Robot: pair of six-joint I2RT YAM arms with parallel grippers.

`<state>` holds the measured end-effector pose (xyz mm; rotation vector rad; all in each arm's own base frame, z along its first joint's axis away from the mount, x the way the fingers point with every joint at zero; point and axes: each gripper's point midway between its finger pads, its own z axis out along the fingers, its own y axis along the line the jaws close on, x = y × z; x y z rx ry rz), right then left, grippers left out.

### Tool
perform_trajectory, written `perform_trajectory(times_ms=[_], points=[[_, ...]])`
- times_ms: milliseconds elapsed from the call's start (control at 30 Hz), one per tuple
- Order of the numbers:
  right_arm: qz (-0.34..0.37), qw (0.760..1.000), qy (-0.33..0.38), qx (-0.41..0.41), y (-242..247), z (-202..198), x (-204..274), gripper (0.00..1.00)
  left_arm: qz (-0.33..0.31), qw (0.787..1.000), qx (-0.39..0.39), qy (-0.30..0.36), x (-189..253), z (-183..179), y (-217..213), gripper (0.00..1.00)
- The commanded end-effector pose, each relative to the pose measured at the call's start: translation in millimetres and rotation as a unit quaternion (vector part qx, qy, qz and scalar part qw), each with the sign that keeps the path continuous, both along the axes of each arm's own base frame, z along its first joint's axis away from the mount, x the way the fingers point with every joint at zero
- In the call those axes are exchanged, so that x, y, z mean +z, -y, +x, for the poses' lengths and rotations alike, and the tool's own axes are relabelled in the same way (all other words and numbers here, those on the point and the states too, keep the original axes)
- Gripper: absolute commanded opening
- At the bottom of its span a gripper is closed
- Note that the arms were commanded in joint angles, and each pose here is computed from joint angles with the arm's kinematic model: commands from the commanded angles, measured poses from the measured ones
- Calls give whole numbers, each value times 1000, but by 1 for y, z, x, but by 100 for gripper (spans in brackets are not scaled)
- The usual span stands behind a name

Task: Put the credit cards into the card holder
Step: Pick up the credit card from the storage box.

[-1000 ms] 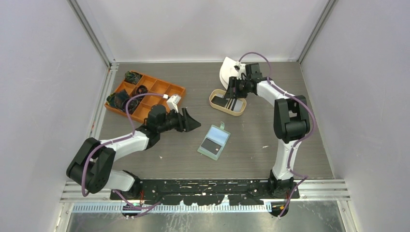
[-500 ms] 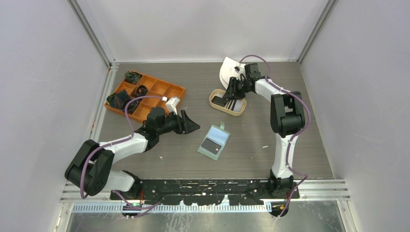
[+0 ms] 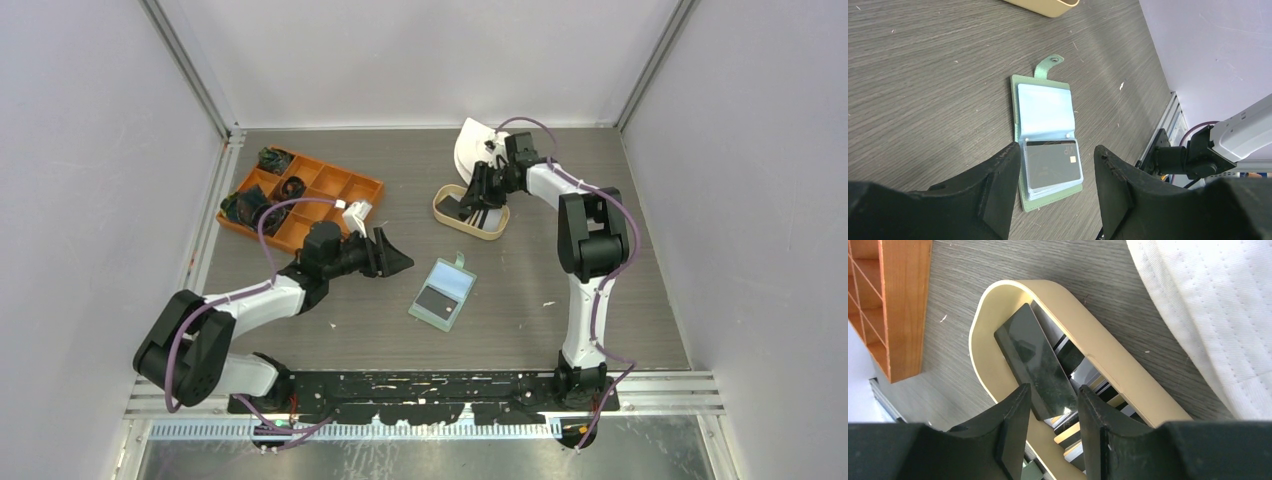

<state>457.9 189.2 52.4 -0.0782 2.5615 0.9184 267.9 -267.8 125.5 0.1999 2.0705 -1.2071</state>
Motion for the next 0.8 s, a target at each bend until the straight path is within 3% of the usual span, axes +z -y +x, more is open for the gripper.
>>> perform_trajectory(times_ms=[0, 233, 767], points=[[-26, 998, 56, 5, 3, 15, 33, 47, -21, 999, -8, 30, 20, 0, 2, 56], [-45, 998, 42, 24, -3, 13, 17, 48, -20, 999, -10, 24, 20, -2, 1, 56], [49, 999, -7, 18, -34, 0, 25, 38, -19, 999, -7, 26, 24, -5, -2, 56]])
